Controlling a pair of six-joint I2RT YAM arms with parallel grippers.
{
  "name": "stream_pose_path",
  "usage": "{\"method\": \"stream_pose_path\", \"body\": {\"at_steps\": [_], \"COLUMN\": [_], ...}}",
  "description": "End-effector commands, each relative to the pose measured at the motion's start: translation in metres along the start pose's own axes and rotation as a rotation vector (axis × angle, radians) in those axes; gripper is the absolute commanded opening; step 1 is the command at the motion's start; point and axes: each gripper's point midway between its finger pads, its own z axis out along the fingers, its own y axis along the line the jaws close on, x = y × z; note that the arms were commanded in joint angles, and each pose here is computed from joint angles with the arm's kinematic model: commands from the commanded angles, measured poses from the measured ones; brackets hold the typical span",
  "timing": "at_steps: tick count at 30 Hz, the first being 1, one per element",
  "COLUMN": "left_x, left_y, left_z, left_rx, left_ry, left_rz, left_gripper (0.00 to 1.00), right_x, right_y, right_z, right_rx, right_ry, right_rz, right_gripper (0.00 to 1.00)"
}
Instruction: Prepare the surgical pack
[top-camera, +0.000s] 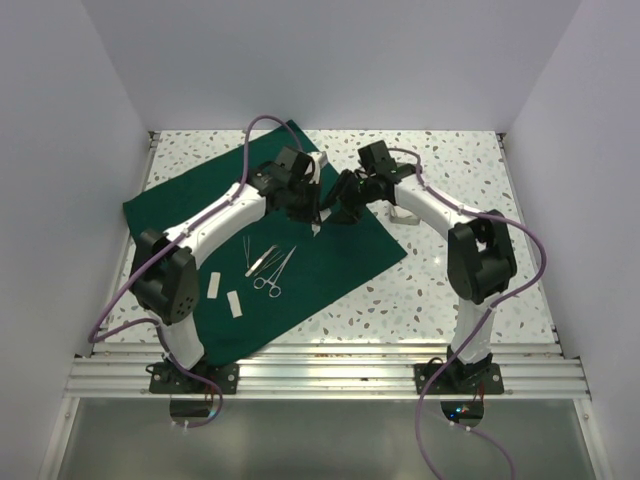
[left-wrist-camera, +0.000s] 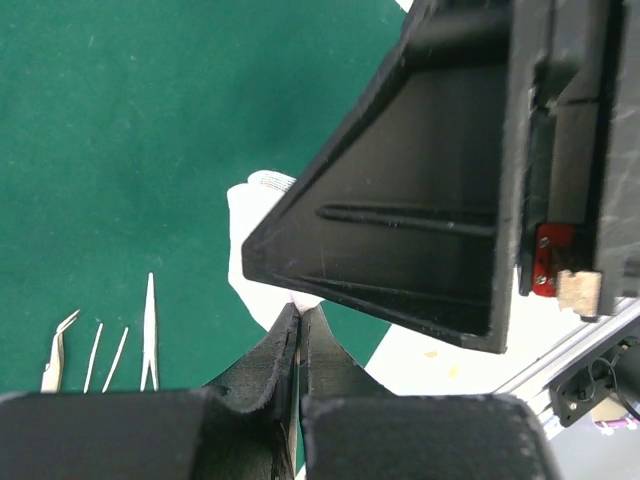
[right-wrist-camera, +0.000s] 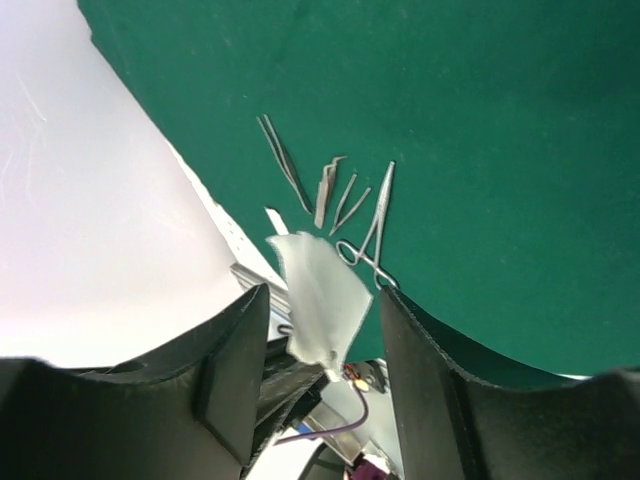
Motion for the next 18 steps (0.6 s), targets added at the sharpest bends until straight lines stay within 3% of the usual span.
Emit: {"method": "stream_pose_path", "body": {"at_steps": [1,4,5,6,9,11,12,14,15,18], "left_x": [-0.013,-0.011,-0.010,-0.010,-0.011,-0.016,-0.017,-0.025,-0.024,-0.025], "left_y": [-0.006,-0.008,-0.009,-0.009,-0.009,-0.005,0.000,0.009,0.016,0.033], "left_z": [-0.015,-0.016,-0.015,-0.015,-0.018,-0.024,-0.027,-0.039,-0.039,-0.049], "left_rx": [0.018,0.025,0.027,0.028,0.029,0.019,0.009,0.017,0.011,-0.017], "left_ry": [-0.068,-0.071,-0.070,-0.070,-0.076,-0.097,-0.102,-0.141,-0.147,-0.170], "left_rz": [0.041,0.042,0.043,0.041,0.039,0.019,0.002,-0.038,-0.051,-0.070], "left_gripper": [0.00,0.00,0.00,0.00,0.00,0.17,0.36,0.48,0.60,0.70], "right_x": [0.005,0.007,0.006,0.008,0.007,-0.001,-0.006,-0.027,-0.034,-0.070], "right_y": [0.000,0.003,0.005,0.007,0.017,0.014,0.012,0.009,0.005,-0.006], "right_z": [-0.001,0.002,0.002,0.003,0.005,0.002,0.000,-0.008,-0.012,-0.028], "right_rx": [-0.004,-0.032,-0.047,-0.060,-0.109,-0.098,-0.095,-0.114,-0.116,-0.142], "right_ry": [-0.003,0.011,0.015,0.024,0.036,0.014,-0.002,-0.059,-0.081,-0.161], "right_rz": [0.010,0.010,0.005,0.002,-0.045,-0.052,-0.056,-0.061,-0.056,-0.061], "right_gripper": [0.50,0.39,0.30,0.15,0.00,0.00,0.00,0.00,0.00,0.00]}}
